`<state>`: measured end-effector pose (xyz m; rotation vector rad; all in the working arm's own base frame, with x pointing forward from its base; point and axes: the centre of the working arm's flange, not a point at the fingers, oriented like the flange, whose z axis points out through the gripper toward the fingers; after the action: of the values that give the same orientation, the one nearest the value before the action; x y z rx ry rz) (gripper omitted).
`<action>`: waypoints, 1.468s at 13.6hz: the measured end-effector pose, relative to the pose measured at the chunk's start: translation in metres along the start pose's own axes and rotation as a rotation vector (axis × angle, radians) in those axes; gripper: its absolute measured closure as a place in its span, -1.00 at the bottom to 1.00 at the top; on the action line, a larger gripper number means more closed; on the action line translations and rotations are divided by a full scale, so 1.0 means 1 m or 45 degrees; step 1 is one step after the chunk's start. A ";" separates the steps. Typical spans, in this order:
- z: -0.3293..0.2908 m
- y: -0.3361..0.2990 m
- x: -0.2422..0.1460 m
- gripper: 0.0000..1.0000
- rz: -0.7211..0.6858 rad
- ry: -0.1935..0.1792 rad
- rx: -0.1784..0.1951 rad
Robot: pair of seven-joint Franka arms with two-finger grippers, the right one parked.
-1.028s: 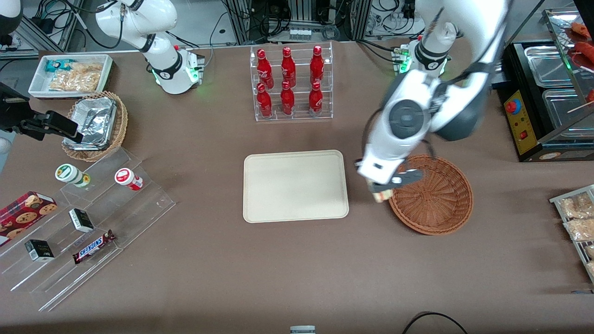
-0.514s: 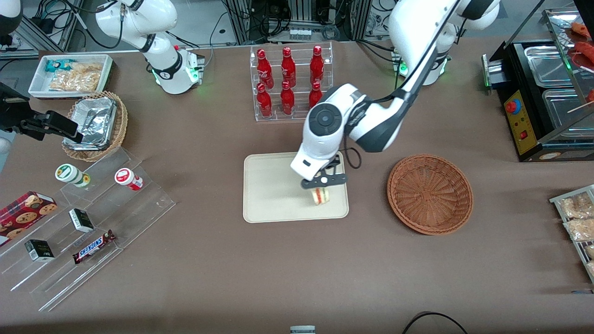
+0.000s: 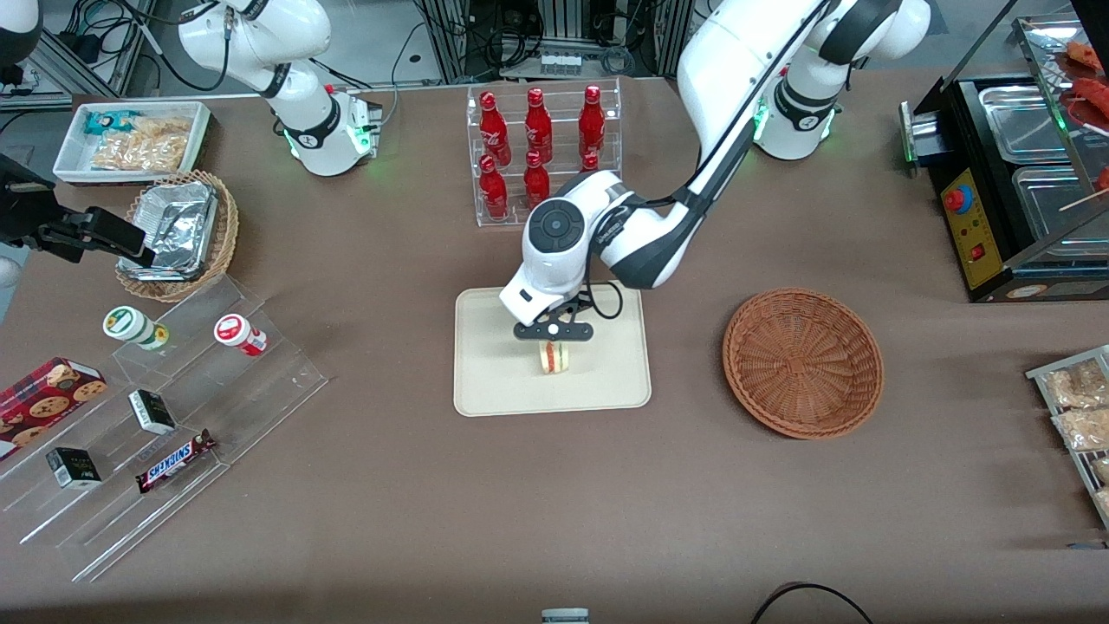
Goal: Place sandwich from basket to tray
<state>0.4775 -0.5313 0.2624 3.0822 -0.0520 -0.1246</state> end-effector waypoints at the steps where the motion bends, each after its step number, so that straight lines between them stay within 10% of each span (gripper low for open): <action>1: 0.009 0.001 -0.001 0.71 0.006 -0.011 0.009; 4: 0.026 -0.001 0.001 0.58 0.009 -0.022 0.017; 12: -0.036 0.000 0.008 -0.98 -0.005 0.032 -0.009; 20: -0.269 -0.156 0.020 -0.98 -0.281 -0.006 0.143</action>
<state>0.5239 -0.3612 0.5194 3.1902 0.2911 -0.1425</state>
